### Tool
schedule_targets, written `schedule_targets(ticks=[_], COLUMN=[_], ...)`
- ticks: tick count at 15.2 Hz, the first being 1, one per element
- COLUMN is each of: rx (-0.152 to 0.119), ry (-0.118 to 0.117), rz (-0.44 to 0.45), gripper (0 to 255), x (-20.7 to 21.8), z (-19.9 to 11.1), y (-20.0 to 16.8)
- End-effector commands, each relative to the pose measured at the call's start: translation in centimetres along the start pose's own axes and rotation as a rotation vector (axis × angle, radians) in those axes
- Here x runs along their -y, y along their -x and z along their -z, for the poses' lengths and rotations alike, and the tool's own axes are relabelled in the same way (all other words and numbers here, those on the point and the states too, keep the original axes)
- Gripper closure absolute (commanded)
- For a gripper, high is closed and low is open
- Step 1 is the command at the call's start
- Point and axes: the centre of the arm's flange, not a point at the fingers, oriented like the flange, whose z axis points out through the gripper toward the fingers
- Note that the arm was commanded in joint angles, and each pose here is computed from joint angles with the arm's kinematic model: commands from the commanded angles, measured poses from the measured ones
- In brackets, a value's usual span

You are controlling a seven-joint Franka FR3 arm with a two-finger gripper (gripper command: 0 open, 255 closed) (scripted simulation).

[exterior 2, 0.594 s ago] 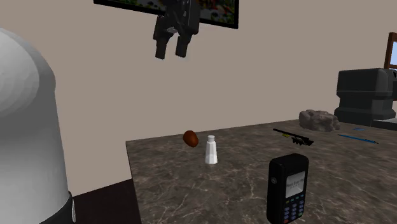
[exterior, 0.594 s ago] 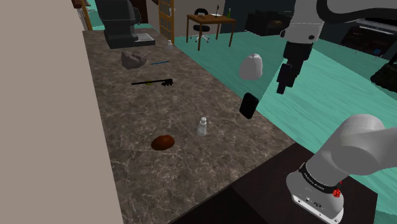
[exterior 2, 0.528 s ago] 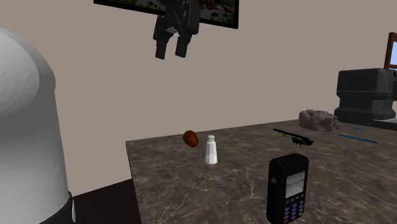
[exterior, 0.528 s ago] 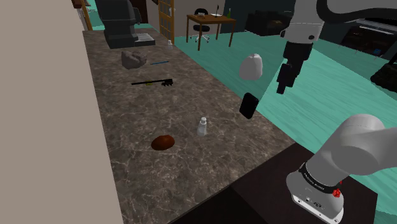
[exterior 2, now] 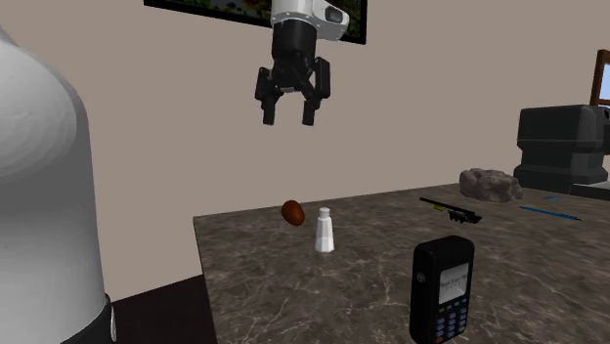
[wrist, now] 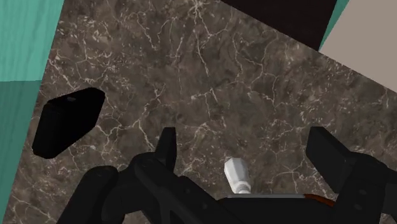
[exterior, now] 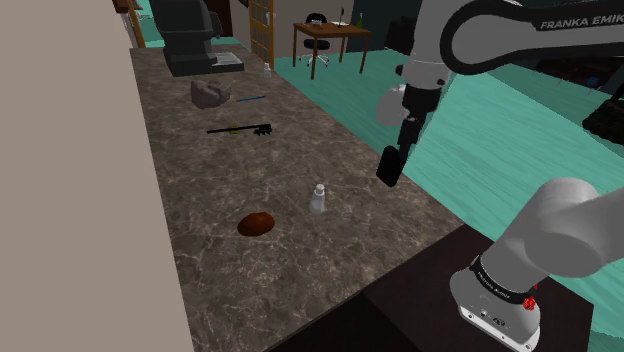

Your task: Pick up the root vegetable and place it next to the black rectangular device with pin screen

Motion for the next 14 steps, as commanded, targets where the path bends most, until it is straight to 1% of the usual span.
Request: schedule_targets(ticks=[1, 7, 14], rx=[-0.016, -0.055, -0.102], ry=[0.025, 0.096, 0.179], rz=[0.064, 0.251, 0.468], gripper=[0, 0, 0], x=[1.0, 4.5, 9.5], z=[-1.4, -5.1, -9.5], y=[-2.0, -7.8, -13.8])
